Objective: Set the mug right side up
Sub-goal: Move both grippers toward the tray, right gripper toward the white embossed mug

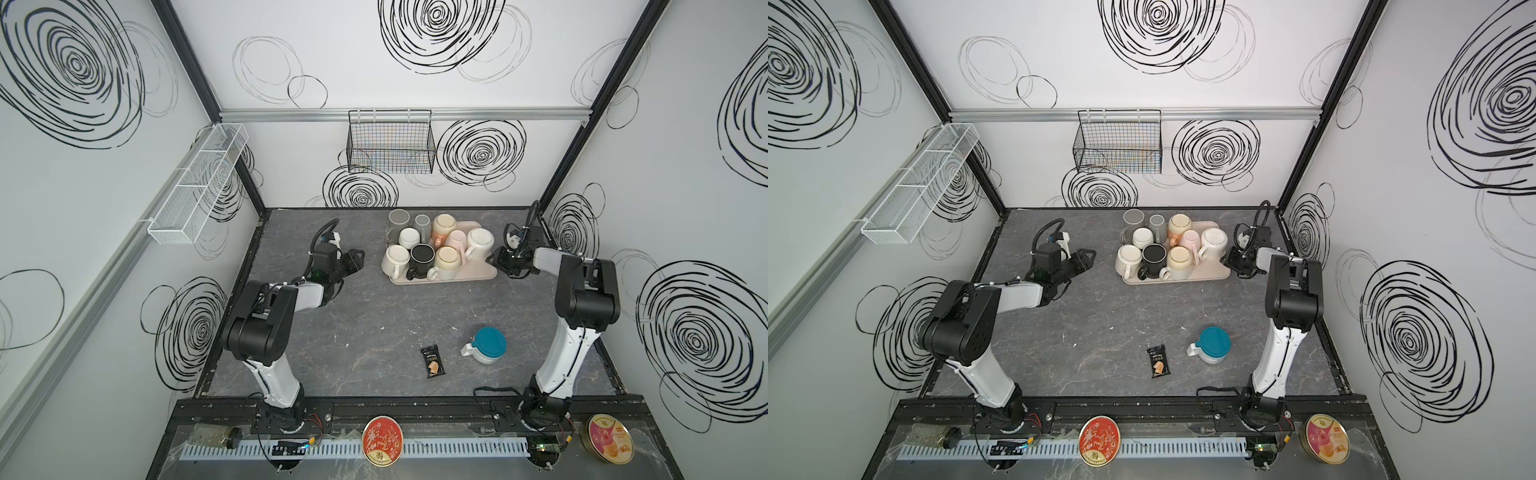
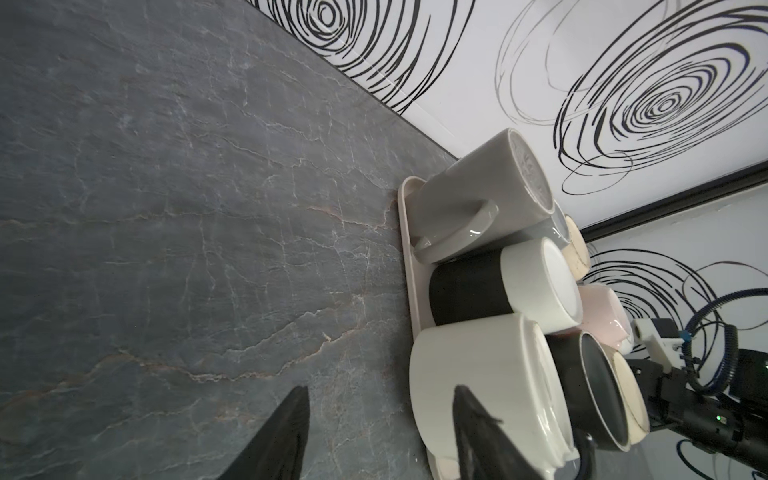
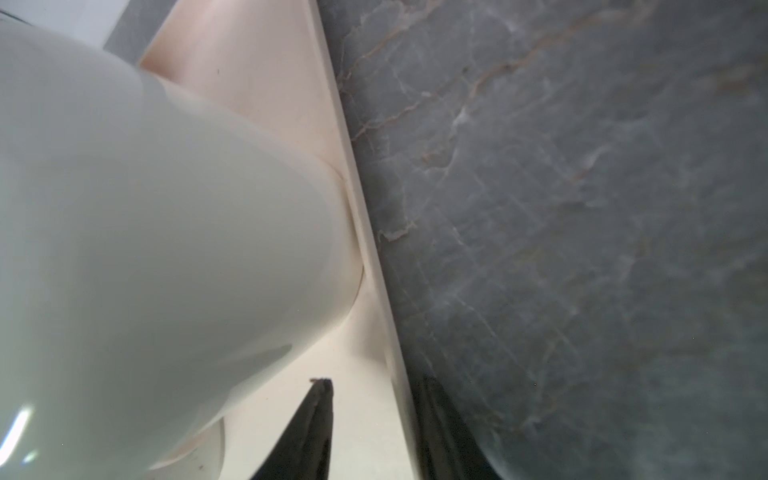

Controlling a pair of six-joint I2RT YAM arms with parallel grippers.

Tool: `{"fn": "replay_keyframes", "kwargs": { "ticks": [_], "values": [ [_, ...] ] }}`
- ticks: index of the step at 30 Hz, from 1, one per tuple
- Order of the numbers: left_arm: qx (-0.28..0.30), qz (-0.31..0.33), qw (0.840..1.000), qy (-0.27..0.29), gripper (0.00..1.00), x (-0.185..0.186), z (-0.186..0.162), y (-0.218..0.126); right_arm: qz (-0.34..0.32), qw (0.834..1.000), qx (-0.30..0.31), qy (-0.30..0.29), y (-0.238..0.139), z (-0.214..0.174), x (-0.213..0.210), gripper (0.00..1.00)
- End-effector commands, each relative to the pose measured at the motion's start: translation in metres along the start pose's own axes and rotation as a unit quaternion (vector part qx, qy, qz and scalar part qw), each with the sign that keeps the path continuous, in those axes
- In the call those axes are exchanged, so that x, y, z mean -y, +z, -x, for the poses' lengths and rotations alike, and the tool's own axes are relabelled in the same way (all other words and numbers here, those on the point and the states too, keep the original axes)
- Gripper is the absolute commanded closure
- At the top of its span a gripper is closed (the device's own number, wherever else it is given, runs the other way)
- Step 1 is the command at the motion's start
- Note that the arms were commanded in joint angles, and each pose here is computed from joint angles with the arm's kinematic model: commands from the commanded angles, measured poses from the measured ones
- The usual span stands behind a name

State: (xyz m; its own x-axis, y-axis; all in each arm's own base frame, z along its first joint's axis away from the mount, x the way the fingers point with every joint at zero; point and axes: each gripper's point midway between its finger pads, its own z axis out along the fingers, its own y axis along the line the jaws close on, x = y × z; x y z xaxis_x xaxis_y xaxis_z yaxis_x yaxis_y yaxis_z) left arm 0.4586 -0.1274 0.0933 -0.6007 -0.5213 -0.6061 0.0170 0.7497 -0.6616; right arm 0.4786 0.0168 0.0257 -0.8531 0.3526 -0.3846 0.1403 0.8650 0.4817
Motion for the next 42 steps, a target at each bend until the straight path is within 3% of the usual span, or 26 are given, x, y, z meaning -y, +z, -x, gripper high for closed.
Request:
{"fn": "replay_keyframes", "kwargs": {
  "ticks": [1,6,15,42],
  "values": [
    [0.018,-0.02,0.999,-0.024,0.45,0.006,0.017,0.003,0.006,0.999,-0.052,-0.012,0.017,-0.02,-0.006,0.74],
    [0.029,-0.006,0.999,-0.041,0.48,-0.011,0.026,-0.006,0.024,0.997,-0.059,-0.044,0.023,-0.018,-0.025,0.88],
    [0.048,0.021,0.997,-0.051,0.48,-0.034,0.038,-0.025,0.019,0.993,-0.092,-0.077,0.043,-0.018,-0.051,1.0],
    [0.096,0.084,0.991,-0.047,0.49,-0.072,0.07,-0.085,0.078,0.97,-0.124,-0.196,0.099,-0.036,-0.194,1.0]
  ]
}}
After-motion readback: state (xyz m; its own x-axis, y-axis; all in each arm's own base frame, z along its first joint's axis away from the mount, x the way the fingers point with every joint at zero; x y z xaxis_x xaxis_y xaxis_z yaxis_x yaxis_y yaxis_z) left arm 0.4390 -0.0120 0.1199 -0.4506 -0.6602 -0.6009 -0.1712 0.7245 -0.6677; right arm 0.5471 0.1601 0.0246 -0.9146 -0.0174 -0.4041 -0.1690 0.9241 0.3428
